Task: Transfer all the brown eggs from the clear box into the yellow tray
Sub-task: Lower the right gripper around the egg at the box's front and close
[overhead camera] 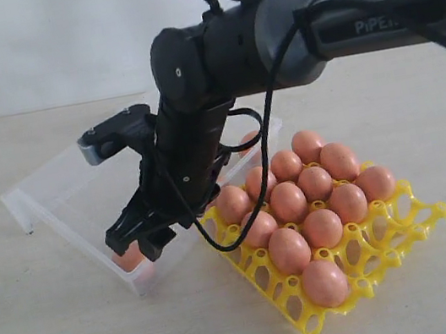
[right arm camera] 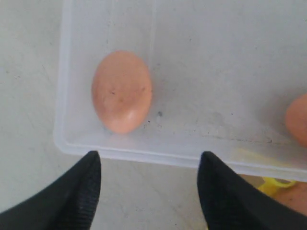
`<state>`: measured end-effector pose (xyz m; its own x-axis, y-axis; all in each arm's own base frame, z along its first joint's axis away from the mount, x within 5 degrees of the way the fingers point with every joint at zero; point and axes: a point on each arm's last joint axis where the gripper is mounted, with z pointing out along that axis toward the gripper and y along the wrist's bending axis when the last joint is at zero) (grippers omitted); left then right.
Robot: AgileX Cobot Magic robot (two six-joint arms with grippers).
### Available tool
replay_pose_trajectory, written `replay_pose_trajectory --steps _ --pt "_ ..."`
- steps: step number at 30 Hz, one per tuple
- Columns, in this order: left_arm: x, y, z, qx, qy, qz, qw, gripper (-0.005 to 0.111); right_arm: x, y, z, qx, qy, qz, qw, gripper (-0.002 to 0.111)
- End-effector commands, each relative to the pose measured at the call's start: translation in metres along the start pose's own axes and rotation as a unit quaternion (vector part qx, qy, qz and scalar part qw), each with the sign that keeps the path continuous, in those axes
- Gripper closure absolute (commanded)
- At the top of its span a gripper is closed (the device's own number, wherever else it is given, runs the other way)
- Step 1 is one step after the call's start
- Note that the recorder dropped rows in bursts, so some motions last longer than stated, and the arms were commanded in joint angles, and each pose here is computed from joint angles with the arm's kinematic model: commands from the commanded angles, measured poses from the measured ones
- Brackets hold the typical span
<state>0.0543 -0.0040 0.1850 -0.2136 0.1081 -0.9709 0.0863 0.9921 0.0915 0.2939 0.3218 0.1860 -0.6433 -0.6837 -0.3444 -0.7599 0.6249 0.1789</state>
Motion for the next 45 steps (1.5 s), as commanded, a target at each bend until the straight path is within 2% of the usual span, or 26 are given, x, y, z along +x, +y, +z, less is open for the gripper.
replay_pose_trajectory --steps 1,13,21,29,45 --pt "-0.001 0.000 0.000 -0.003 -0.005 0.001 1.000 0.111 0.000 -0.003 0.010 0.002 -0.004 -0.025 1.000 0.050" --pt "-0.001 0.000 0.000 -0.003 -0.005 0.001 1.000 0.111 -0.040 0.001 -0.015 0.005 -0.107 -0.028 0.994 0.050" --pt "-0.001 0.000 0.000 -0.003 -0.005 0.001 1.000 0.111 -0.034 -0.004 0.015 -0.002 -0.070 -0.014 0.997 0.050" --pt "-0.001 0.000 0.000 -0.003 -0.005 0.001 1.000 0.111 -0.034 -0.006 0.028 -0.004 -0.071 -0.024 0.997 0.050" --pt "-0.001 0.000 0.000 -0.003 -0.005 0.001 1.000 0.111 -0.038 -0.008 0.032 0.013 -0.097 -0.108 0.989 0.050"
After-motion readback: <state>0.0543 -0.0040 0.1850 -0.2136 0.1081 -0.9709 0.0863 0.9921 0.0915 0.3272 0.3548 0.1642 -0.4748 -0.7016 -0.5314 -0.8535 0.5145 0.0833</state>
